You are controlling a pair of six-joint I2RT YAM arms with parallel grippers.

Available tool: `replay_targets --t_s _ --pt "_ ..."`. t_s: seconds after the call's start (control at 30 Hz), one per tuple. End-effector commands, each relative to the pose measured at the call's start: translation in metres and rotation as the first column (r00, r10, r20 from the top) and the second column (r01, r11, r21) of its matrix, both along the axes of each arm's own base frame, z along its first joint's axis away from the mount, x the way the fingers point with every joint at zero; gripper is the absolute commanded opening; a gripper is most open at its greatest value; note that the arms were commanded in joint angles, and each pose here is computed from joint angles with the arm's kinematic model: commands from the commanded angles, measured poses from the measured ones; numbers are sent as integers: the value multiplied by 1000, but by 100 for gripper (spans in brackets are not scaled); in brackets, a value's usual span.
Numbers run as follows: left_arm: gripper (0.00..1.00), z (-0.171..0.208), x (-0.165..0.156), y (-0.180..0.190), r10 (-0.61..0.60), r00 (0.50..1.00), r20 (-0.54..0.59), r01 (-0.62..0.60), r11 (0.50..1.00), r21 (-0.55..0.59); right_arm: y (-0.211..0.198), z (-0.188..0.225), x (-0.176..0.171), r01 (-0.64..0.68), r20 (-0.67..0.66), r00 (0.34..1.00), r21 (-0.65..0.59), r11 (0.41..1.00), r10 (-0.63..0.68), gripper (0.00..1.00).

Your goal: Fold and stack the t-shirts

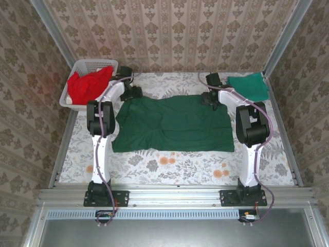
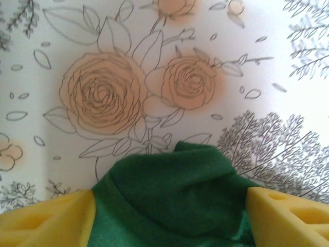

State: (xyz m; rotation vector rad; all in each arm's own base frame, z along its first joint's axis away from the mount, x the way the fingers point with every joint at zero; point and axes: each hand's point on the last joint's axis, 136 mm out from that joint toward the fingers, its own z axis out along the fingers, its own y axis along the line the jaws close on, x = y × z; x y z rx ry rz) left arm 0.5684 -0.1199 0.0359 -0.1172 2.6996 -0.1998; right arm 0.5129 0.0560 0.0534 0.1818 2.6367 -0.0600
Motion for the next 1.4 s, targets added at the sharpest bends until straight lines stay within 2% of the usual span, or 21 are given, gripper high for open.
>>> replay_targets --t_s 0.0,0.07,0.13,0.23,0.37,0.53,0.73,0.8,0.87,1.03,1.13,1.2,1.23,1.37 --pt "75 -8 -1 -7 -44 999 -27 44 999 10 -5 -11 -13 73 -112 991 46 996 -68 72" --pt "64 -10 -1 -10 -61 998 -27 61 998 -6 -19 -15 -12 120 -135 984 20 993 -116 73" --pt "44 -6 0 -15 -85 996 -18 84 996 -22 -25 -14 -6 134 -132 983 22 991 -130 73" --pt "23 10 2 -17 -111 994 15 111 993 -25 -39 -13 0 175 -140 975 6 985 -173 73" --pt "9 40 3 -19 -144 987 74 146 989 -25 -50 -20 10 201 -170 966 16 979 -195 73" --pt "3 66 -1 -17 -169 979 115 171 985 -6 -56 -28 18 219 -205 957 42 975 -206 73" --pt "0 72 -8 -11 -176 977 119 178 984 -11 -60 -48 28 281 -285 932 169 945 -226 70" --pt "0 69 -11 -10 -178 977 114 181 984 -11 -56 -50 32 266 -287 936 194 944 -205 64" --pt "0 66 -14 -9 -183 978 104 186 982 -20 -55 -46 35 259 -270 942 204 944 -199 48" --pt "0 77 -30 -16 -193 971 143 205 976 -77 -47 -26 37 218 -194 966 264 939 -170 20" --pt "1 85 -48 -20 -188 966 178 212 970 -121 -48 -8 28 207 -142 974 266 942 -174 14" --pt "3 84 -64 -22 -192 965 179 218 966 -139 -48 -3 21 196 -119 978 271 942 -170 14" --pt "5 81 -73 -22 -190 966 174 215 966 -144 -47 -3 16 193 -116 979 275 942 -166 14" --pt "3 57 -108 -16 -164 981 107 178 975 -136 -43 -12 1 189 -128 979 292 938 -158 9"
